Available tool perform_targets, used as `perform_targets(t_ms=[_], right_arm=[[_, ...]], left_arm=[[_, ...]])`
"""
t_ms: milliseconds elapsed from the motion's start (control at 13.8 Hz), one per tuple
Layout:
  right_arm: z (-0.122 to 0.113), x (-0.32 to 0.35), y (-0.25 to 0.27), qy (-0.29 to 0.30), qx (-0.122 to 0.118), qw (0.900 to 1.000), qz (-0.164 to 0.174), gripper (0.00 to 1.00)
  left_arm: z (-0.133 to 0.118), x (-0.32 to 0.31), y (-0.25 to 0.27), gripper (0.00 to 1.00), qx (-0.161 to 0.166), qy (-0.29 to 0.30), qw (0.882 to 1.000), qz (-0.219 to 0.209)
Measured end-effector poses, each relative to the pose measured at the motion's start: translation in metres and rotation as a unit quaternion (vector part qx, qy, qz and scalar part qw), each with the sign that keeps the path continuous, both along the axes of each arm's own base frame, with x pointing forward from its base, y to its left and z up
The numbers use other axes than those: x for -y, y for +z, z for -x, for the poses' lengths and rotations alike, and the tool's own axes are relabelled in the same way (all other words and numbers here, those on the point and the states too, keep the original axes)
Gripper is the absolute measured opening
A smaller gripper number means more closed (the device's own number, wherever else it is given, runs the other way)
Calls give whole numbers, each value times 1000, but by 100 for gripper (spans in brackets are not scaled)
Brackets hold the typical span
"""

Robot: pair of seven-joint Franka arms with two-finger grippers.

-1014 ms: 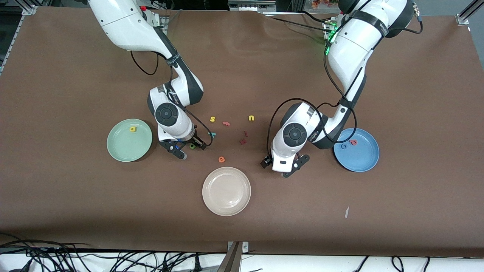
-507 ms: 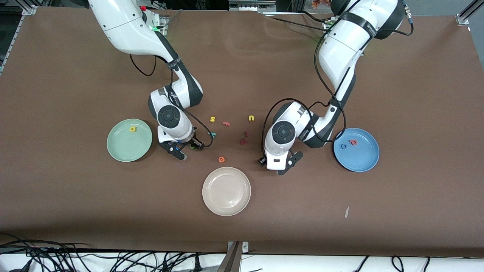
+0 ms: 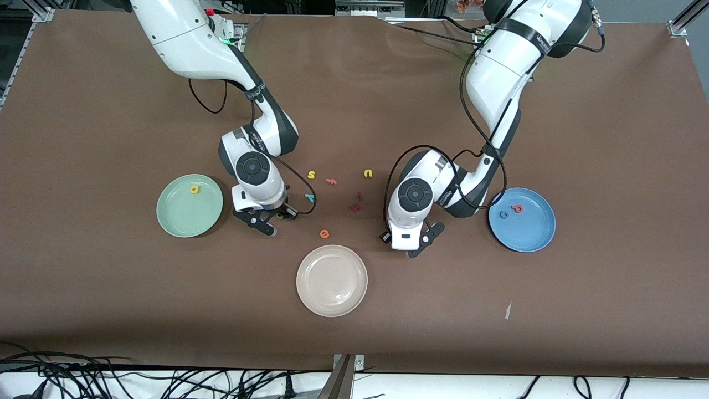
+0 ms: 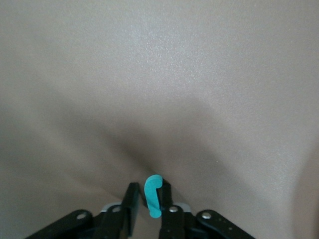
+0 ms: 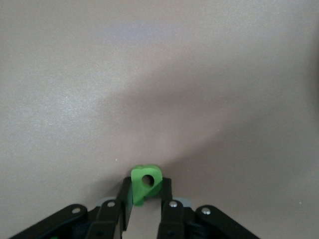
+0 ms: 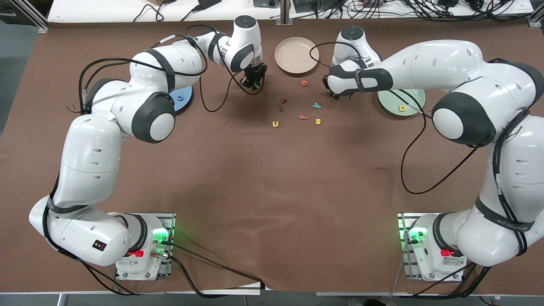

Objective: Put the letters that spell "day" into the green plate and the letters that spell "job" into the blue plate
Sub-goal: 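Grasp the teal hook and green p with both grippers, then drop the teal hook on the blue plate and green p on the green plate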

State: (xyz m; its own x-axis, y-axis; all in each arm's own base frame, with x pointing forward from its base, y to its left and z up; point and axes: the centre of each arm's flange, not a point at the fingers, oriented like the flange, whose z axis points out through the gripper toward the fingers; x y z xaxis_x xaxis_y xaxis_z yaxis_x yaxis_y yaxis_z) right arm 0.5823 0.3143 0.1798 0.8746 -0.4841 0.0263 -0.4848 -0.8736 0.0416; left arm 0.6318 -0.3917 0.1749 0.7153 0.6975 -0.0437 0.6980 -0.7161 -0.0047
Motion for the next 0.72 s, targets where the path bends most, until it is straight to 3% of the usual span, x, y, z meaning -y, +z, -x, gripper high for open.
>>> perform_targets(t_ms=[72,290,434,724], right_arm=[[-1,1,2,1,1,1000,1,26],[-4,8,18,2,-11,1000,17,26],[-3,16,38,22,-31,998,46,26],[-10,58,78,54,-56,993,85,26]], left_arm=[[0,0,0,14,0,0,1000,0],[-3,0,3,14,4,1,1000,2],[-9,-5,16,14,5,-1,1000,0],[-25,-51,65,14,-34,-60,997,-23]])
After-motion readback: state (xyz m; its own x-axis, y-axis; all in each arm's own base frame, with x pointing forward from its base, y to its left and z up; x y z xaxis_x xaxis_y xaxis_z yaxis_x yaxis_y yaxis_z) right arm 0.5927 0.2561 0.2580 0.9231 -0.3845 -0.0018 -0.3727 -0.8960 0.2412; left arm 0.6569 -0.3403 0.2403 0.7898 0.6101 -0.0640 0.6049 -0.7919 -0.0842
